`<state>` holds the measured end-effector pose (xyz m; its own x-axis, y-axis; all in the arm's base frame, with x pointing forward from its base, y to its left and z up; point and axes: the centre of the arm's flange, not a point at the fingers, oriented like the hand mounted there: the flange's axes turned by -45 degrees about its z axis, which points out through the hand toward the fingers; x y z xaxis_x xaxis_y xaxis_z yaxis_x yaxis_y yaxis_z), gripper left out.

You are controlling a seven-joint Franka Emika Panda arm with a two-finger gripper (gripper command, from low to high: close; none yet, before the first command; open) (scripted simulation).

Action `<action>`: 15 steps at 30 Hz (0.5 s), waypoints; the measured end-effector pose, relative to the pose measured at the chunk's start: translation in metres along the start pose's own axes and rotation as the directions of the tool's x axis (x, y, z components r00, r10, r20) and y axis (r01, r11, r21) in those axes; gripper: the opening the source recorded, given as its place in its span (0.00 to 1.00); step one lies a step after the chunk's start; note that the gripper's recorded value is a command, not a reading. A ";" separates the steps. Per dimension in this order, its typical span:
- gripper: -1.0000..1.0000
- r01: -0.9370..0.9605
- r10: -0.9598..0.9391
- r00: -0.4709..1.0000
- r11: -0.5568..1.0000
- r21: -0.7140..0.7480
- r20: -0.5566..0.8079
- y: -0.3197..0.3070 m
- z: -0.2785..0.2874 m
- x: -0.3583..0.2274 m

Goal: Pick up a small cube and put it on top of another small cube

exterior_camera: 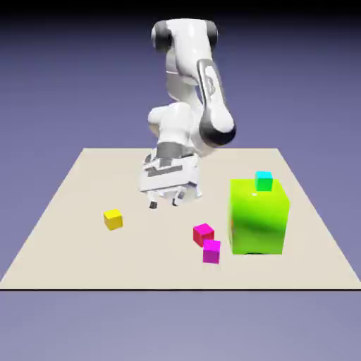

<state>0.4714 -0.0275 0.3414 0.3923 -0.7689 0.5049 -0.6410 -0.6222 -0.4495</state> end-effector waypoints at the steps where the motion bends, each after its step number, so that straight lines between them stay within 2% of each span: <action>1: 0.50 -0.029 0.029 1.000 0.999 -0.017 0.005 0.003 0.004 -0.004; 15: 0.50 -0.385 0.430 0.900 0.864 -0.325 0.076 0.036 0.045 -0.089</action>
<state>0.4433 0.0115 0.2471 0.1274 -0.9704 0.2051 -0.9192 -0.1932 -0.3431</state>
